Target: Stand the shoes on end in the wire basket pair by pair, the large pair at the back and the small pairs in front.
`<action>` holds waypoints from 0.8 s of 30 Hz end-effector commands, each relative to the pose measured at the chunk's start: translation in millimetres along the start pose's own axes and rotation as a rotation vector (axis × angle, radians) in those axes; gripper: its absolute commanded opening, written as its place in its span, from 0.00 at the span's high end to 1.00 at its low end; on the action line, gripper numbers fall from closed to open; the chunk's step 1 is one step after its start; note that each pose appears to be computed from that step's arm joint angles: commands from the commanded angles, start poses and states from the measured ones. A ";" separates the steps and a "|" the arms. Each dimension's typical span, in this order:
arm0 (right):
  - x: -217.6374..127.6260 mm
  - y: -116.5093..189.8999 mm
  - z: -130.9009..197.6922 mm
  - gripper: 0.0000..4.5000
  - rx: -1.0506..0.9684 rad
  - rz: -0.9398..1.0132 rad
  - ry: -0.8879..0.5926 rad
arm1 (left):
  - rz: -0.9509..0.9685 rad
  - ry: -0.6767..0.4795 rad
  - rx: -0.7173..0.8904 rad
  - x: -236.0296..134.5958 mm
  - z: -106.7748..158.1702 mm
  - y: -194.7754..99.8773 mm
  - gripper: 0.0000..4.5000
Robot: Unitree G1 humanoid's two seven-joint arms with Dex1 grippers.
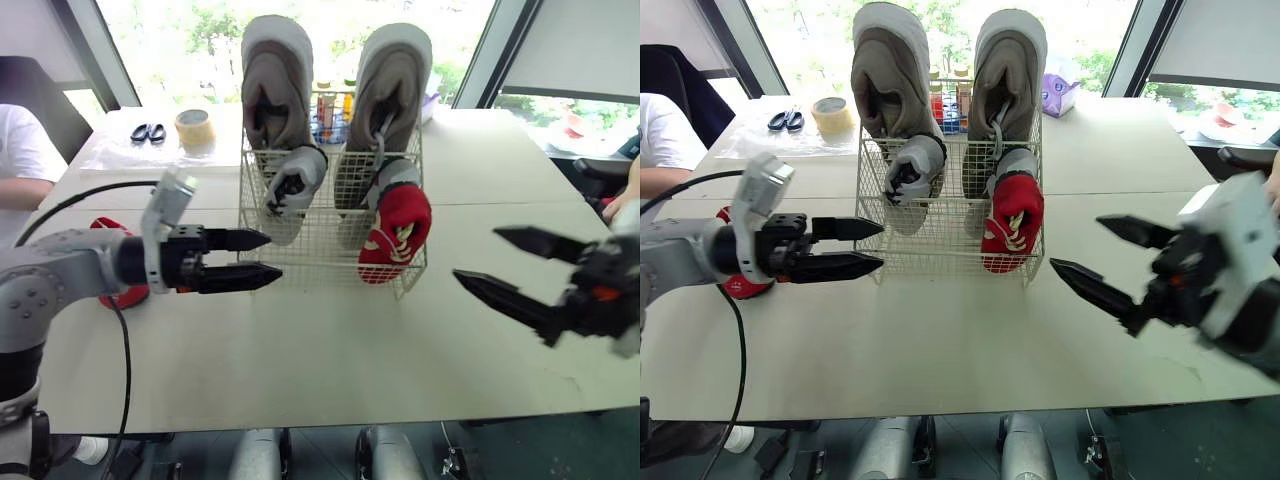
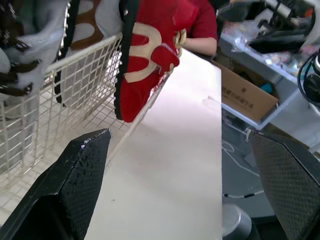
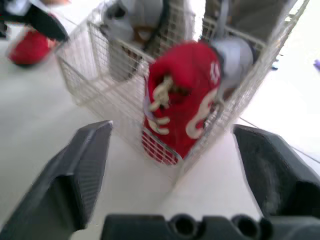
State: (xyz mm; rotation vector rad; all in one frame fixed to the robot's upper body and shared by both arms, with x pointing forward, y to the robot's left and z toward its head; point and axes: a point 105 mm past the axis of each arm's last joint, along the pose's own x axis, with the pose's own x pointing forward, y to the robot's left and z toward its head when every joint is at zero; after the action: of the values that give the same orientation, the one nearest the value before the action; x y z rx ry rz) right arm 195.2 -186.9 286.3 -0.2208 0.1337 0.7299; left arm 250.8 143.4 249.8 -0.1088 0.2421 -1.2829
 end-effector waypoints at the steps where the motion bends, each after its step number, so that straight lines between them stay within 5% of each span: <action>1: -37.1 -34.5 69.4 0.01 -0.017 0.006 -0.188 | 0.219 -0.054 0.039 -36.1 25.4 3.3 0.00; 4: -35.3 -14.2 89.9 0.01 -0.045 0.190 -0.225 | 0.405 -0.065 0.034 -62.0 37.6 12.4 0.00; 7: -13.1 3.9 85.7 0.01 -0.212 0.421 -0.154 | 0.736 -0.090 -0.010 -108.3 57.5 64.6 0.00; 12: 13.6 18.6 71.9 0.01 -0.351 0.681 -0.130 | 1.380 0.082 -0.269 -194.8 25.6 135.2 0.00; 24: 31.0 23.0 71.5 0.01 -0.449 0.887 -0.054 | 1.542 0.241 -0.561 -219.0 -27.7 152.9 0.00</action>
State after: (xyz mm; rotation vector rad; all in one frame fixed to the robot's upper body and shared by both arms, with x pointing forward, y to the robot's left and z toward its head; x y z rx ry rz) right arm 210.7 -132.4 338.9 -0.5501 0.0313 1.6521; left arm 329.2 394.3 206.5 -0.1901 0.7294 0.3282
